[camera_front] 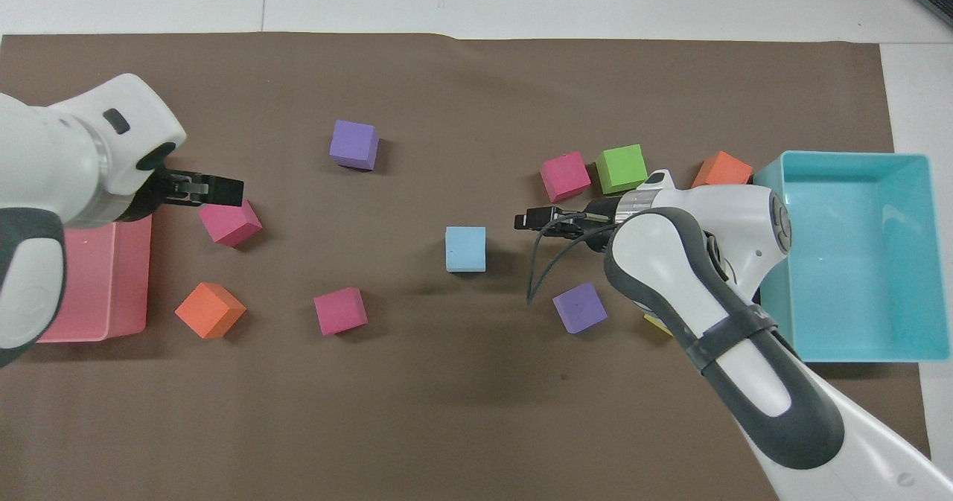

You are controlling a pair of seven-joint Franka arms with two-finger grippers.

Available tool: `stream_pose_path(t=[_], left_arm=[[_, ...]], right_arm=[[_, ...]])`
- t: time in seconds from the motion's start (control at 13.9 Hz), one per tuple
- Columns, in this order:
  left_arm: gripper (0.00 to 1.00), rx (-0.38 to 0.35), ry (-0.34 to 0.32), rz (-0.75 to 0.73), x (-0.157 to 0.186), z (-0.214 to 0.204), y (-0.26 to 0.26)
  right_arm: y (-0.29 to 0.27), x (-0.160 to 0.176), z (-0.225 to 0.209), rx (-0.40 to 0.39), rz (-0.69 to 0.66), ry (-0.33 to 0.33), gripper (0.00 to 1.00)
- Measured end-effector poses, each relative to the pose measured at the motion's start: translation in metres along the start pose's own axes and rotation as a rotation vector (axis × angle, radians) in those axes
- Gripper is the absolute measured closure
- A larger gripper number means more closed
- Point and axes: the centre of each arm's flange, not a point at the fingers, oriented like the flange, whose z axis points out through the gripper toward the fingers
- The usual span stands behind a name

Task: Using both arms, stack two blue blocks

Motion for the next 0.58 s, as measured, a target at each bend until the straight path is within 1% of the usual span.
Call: stream_pose_path(t=[0.07, 0.14, 0.22, 0.29, 0.5, 0.58], left_arm=[[0.0, -0.002, -0.002, 0.005, 0.005, -0.013, -0.013], [0.0, -0.003, -0.004, 0.007, 0.008, -0.023, -0.024], [0.0, -0.003, -0.012, 0.008, 0.008, -0.032, -0.033], [0.0, -0.001, -0.027, 0.005, 0.008, -0.042, -0.041], [0.0, 0.0, -0.072, -0.01, 0.001, -0.07, -0.055], [0.0, 0.0, -0.087, -0.012, 0.0, -0.074, -0.056]], right_arm=[[-0.006, 0.003, -0.014, -0.057, 0.002, 0.002, 0.12], [-0.011, 0.002, -0.025, -0.105, 0.004, -0.007, 0.03], [-0.016, 0.001, -0.034, -0.153, 0.007, -0.024, 0.0], [-0.02, 0.001, -0.044, -0.216, 0.007, -0.041, 0.0], [-0.019, 0.011, -0.085, -0.438, -0.048, -0.105, 0.0], [-0.018, 0.016, -0.102, -0.494, -0.061, -0.128, 0.0]])
